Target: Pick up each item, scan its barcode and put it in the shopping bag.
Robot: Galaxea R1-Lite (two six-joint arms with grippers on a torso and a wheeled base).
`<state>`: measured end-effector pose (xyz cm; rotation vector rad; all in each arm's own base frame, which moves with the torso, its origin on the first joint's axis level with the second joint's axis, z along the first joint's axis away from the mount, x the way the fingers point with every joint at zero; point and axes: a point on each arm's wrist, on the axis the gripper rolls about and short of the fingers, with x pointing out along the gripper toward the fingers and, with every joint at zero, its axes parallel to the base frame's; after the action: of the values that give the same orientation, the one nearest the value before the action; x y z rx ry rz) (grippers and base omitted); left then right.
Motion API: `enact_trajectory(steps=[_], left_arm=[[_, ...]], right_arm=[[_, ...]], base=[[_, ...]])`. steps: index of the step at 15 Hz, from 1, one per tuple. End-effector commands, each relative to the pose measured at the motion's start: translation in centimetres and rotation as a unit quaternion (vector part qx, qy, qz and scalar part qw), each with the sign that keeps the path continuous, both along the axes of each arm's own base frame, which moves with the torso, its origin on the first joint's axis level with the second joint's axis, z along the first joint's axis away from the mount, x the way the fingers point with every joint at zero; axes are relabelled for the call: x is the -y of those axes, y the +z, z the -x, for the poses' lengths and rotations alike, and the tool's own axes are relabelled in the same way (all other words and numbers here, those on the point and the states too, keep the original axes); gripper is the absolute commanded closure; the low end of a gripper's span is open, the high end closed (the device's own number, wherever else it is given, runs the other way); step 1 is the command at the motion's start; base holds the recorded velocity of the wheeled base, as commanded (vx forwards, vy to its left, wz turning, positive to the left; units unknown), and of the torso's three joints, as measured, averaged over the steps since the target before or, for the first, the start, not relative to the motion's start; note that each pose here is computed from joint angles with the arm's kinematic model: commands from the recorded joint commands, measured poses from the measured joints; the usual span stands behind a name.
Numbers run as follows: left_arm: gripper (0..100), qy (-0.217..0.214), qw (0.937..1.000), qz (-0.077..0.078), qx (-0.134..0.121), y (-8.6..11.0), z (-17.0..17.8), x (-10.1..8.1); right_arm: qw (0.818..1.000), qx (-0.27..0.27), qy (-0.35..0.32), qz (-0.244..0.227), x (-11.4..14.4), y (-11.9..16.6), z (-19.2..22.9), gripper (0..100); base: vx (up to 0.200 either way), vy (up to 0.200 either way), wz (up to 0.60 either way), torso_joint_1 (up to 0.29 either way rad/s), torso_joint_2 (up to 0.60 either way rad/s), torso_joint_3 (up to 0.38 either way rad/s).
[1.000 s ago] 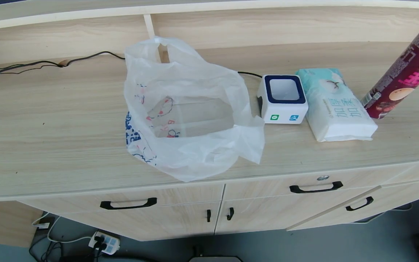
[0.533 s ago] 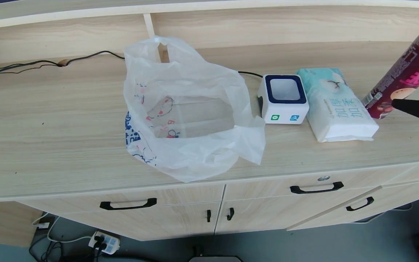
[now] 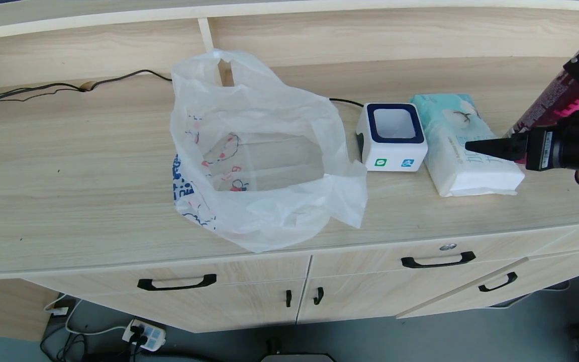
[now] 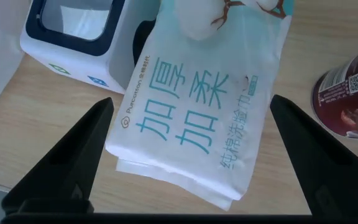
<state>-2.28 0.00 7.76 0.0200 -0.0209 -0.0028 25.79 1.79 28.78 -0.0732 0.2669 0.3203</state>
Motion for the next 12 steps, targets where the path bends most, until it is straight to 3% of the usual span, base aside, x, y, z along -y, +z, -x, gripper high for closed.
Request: enact_trajectory(steps=[1,6,12], left_arm=[[0,0.0,1.0,0.0,0.0,0.0,0.0,0.0],[0,0.0,1.0,0.0,0.0,0.0,0.0,0.0],[0,0.0,1.0,0.0,0.0,0.0,0.0,0.0]], right_arm=[[1.0,-0.012,-0.004,0.001,0.1,-0.7,-0.9,0],[1.0,0.0,0.0,0.0,-0.1,0.3,-2.7,0],[1.0,-0.014,0.008,0.003,-0.7,-0.6,-3.1,0]], base=[[0.0,0.0,0.0,0.0,0.0,0.0],[0.0,0.0,0.0,0.0,0.0,0.0],[0.0,0.0,0.0,0.0,0.0,0.0]])
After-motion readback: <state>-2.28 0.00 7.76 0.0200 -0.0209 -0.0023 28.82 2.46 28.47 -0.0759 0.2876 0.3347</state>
